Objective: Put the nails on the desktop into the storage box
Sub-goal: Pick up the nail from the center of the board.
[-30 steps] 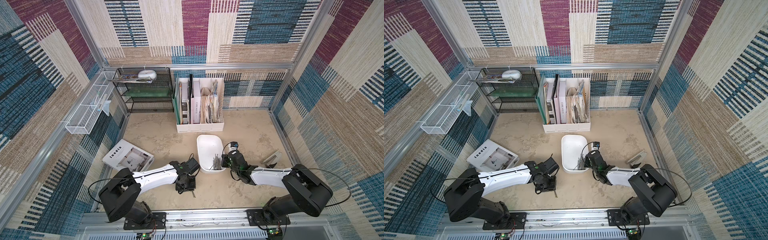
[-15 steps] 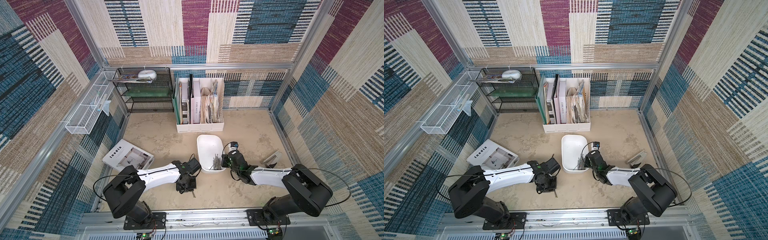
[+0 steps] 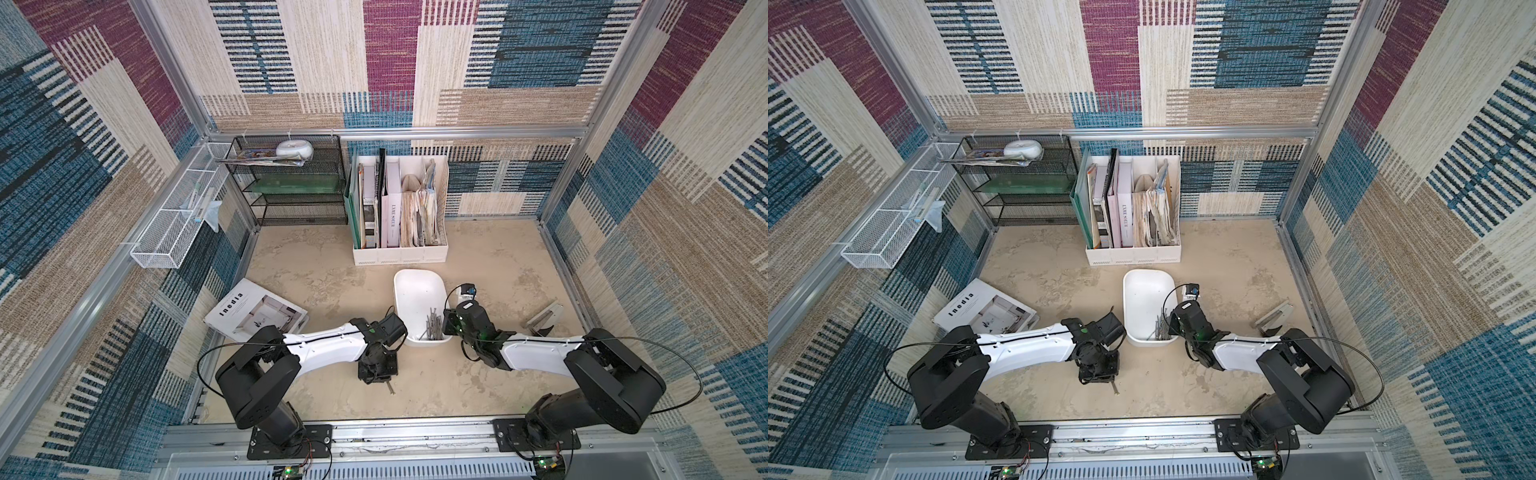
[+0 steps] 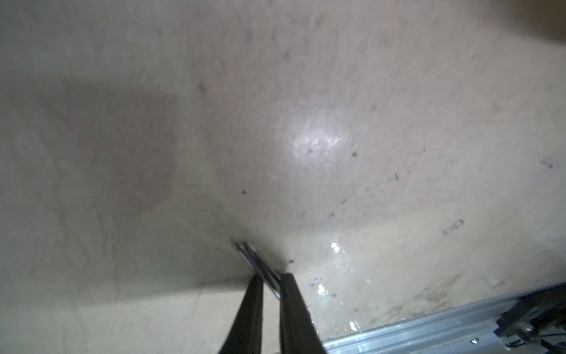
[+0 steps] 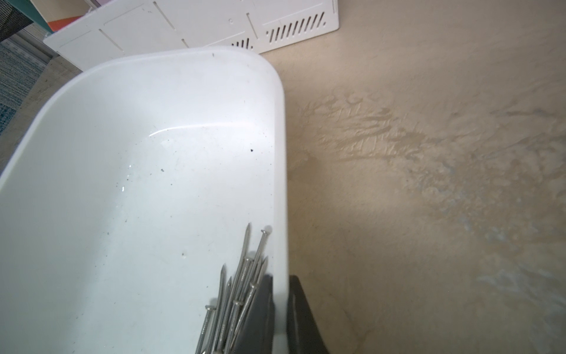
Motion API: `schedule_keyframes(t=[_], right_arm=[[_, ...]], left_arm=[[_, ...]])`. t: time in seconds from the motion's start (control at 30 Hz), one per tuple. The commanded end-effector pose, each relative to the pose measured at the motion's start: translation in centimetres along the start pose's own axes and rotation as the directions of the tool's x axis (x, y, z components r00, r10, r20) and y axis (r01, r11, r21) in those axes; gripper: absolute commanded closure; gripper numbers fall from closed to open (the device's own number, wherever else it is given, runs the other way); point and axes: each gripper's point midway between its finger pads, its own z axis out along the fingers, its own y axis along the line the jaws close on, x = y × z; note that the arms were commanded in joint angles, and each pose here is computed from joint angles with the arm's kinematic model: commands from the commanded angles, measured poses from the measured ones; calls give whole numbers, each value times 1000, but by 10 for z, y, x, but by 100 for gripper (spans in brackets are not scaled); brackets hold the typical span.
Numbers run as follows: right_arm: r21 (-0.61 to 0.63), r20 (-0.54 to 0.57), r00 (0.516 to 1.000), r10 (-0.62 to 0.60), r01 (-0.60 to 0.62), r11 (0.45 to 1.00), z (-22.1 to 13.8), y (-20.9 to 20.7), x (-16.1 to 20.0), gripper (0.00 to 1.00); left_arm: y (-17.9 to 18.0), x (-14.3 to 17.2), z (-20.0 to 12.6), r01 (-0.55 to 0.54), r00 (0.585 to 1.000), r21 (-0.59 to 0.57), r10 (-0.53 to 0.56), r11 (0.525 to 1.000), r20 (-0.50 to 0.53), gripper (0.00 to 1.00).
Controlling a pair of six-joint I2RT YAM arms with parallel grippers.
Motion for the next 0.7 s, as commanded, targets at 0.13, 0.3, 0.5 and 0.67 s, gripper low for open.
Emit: schedule_keyframes(t=[0.13,0.3,0.5,0.67], right_arm=[[25,-19,1000,-20,21,999,-1,-5,4,100],[20,-31,999,-20,21,1000,1,-4,7,100],[25,-24,1000,-17,17,1000,-1,-6,6,100],[19,-31,999,-13,14,1000,1,-4,8,100]], left_arm=[[21,-2,-13,-7,997,-69,12,998,73,90],[20,-1,-9,-21,999,-90,25,996,44,90],[22,-1,-15,-16,997,-72,22,997,78,96],[9,-10,-47,-45,984,-17,47,999,170,100]])
